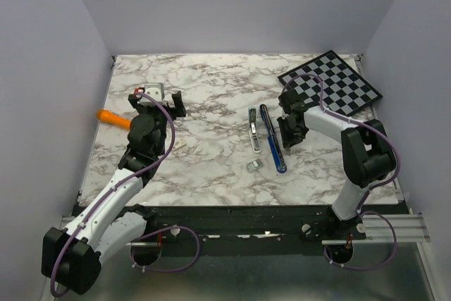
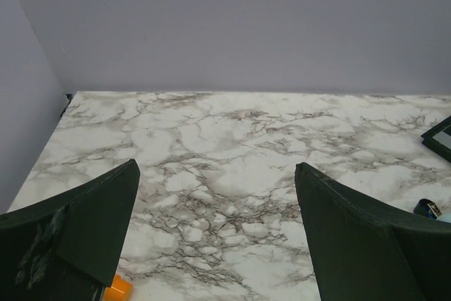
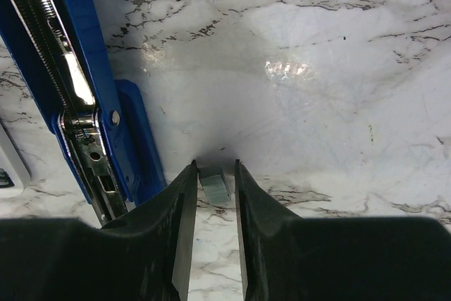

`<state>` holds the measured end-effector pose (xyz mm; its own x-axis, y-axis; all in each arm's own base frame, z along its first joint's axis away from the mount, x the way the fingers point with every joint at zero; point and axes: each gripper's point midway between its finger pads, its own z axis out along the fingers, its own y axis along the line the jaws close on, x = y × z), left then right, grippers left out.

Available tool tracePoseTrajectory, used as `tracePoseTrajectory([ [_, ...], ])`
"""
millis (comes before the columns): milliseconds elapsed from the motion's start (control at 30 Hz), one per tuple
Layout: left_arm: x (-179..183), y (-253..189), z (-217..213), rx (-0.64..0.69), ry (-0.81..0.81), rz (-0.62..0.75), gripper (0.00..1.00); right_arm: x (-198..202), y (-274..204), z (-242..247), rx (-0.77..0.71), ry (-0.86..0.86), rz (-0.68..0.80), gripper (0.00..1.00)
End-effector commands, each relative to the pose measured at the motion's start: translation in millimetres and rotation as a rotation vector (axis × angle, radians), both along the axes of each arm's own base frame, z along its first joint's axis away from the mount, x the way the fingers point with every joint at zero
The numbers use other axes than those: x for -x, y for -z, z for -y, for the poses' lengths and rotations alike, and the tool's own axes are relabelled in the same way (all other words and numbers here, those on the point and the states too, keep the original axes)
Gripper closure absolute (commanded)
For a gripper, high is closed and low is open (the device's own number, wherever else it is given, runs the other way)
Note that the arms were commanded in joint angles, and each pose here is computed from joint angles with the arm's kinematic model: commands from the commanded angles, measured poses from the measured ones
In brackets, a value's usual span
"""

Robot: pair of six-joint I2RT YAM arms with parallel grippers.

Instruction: Load the staples into the stapler

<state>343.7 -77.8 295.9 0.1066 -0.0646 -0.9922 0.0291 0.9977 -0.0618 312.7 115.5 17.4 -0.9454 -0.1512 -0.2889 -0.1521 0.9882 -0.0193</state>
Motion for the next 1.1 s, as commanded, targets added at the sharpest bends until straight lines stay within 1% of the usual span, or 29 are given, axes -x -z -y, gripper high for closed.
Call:
tracePoseTrajectory([
  [0, 0, 0, 4, 0.014, 0.024, 0.0, 0.01, 27, 6, 7, 0.006, -0.037, -0.098, 0.65],
  [333, 0, 1, 6, 0.017, 0.031, -0.003, 0.01, 34, 8, 9, 0.01, -0.065, -0.125, 0.66],
  [500, 0, 1, 6, 0.017, 0.033, -0.002, 0.01, 35, 4, 6, -0.008, -0.107, -0.122, 0.63],
  [533, 0, 1, 6, 0.018, 0.034, -0.004, 0.01, 35, 2, 1, -0.033, -0.119, -0.122, 0.62],
  [800, -1, 3, 6, 0.017, 0.034, -0.007, 0.01, 36, 1, 0, -0.034, -0.177, -0.137, 0.61],
  [933, -1, 1, 7, 0.019, 0.036, -0.005, 0.01, 30, -3, -1, -0.036, -0.168, -0.105, 0.6],
  [1067, -1, 2, 7, 0.018, 0.036, -0.007, 0.01, 24, -2, 10, 0.024, -0.105, -0.09, 0.63],
])
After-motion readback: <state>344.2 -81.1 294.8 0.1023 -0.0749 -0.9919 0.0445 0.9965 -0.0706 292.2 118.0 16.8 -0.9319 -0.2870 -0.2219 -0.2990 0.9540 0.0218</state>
